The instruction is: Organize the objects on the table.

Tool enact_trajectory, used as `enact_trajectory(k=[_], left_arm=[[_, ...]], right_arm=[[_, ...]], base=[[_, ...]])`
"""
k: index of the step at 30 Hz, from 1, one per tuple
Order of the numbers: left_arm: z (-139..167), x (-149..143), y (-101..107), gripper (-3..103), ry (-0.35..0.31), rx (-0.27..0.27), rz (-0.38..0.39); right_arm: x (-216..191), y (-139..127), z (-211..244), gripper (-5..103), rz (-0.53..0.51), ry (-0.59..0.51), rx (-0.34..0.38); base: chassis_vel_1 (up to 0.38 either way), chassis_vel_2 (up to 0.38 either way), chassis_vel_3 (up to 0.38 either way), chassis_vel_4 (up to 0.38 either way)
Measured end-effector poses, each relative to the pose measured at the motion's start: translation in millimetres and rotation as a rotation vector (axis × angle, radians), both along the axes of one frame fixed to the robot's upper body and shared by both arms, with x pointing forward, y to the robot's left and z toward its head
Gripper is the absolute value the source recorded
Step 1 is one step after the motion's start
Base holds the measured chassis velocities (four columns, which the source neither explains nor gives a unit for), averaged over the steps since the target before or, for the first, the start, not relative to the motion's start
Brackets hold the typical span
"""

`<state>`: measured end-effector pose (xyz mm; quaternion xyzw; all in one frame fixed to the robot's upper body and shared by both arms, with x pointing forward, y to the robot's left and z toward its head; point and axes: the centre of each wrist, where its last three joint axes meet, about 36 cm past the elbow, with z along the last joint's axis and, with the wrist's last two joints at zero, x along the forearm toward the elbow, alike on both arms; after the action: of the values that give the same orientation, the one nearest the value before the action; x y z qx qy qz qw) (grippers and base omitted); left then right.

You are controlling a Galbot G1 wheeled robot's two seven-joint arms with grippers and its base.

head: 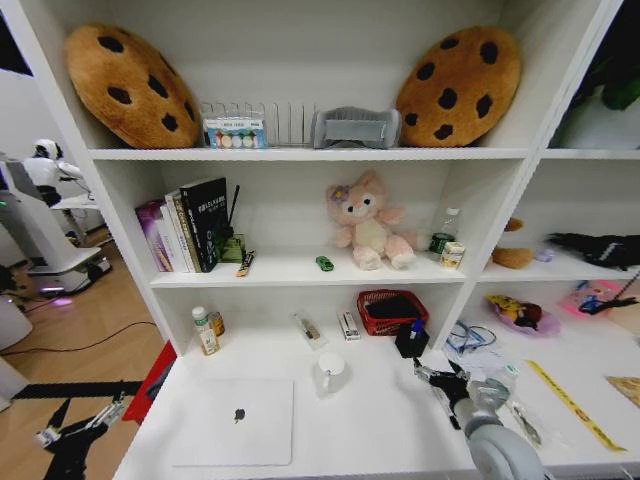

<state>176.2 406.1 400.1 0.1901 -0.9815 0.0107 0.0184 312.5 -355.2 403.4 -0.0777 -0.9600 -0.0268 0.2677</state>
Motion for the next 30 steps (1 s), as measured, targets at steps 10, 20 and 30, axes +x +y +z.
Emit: enact_trajectory(k=[10,20,30], left_arm=[[-2,-4,-3,100,0.005,0.0,0.013],[0,-5,1,100,0.004,0.006,0.023],[-4,-3,0,100,0.005,-0.003,0.023]], right_arm=[[9,-12,-15,97,-0.011,0.095,0.023],[6,-3,-32,76,-0.03,0.141,0.013],[10,-3,-31,41,-0.036,0.131,-0.006]], base=[[0.0,0.0,0.0,0.0],[0.0,0.0,0.0,0.0],[0.0,0.0,0.0,0.0]])
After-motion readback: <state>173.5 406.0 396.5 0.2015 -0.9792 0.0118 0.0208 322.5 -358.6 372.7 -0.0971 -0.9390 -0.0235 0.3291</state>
